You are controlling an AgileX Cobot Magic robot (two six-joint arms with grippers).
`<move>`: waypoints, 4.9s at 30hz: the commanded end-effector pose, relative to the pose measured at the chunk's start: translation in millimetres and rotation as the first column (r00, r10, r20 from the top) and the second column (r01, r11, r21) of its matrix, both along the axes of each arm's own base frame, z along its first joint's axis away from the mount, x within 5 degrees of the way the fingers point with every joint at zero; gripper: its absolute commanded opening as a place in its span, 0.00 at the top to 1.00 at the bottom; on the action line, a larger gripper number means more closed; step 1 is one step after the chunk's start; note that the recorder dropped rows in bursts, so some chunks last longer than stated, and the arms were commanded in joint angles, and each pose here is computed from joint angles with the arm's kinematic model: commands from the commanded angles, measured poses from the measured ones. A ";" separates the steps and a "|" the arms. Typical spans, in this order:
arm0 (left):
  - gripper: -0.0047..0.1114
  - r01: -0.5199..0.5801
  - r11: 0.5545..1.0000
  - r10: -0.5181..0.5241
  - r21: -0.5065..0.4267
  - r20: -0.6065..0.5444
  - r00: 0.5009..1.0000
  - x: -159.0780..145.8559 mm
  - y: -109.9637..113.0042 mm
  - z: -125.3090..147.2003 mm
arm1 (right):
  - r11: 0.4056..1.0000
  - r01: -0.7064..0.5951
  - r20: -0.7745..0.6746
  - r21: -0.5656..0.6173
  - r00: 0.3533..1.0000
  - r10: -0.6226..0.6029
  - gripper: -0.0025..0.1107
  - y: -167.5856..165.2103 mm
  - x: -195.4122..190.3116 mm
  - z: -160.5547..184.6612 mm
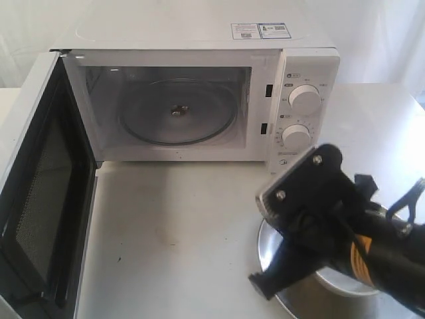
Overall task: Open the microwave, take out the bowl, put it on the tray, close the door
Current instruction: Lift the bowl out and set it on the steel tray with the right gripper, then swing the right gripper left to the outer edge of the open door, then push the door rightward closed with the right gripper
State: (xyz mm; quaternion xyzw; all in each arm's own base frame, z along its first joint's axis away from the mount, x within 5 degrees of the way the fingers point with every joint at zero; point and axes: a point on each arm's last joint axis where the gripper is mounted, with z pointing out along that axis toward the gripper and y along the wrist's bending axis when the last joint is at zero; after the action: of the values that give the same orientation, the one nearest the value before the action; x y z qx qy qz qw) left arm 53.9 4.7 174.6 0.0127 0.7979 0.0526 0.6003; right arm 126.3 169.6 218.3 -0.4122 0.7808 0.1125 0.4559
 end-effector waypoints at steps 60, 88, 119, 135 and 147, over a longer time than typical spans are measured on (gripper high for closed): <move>0.96 -0.001 1.000 0.001 -0.010 0.000 1.000 0.0 -0.1 -0.9 | 0.447 -0.863 0.475 0.235 0.503 0.722 0.98 225.1 22.3 108.2; 0.96 -0.001 1.000 0.001 -0.010 0.000 1.000 0.0 -0.1 -0.9 | 0.581 -0.786 0.787 -0.212 0.215 0.578 0.98 302.0 22.2 64.0; 0.96 -0.001 1.000 0.001 -0.010 0.000 1.000 0.0 -0.1 -0.9 | 0.828 -0.500 0.021 -0.253 0.853 0.521 0.98 171.1 -45.9 173.6; 0.96 -0.001 1.000 0.001 -0.010 0.000 1.000 0.0 -0.1 -0.9 | 0.808 -0.006 0.038 -0.589 0.999 0.035 0.98 165.5 -8.0 102.5; 0.96 -0.001 1.000 0.001 -0.010 0.000 1.000 0.0 -0.1 -0.9 | 0.780 0.289 0.204 -0.556 0.957 -0.209 0.98 148.2 56.2 92.3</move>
State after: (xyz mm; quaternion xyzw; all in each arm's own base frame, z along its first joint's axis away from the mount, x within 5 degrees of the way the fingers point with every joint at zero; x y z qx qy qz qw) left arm 53.9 4.7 174.5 0.0127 0.7980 0.0526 0.6002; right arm 189.5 315.3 309.3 -0.4259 0.7961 -0.2258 0.3659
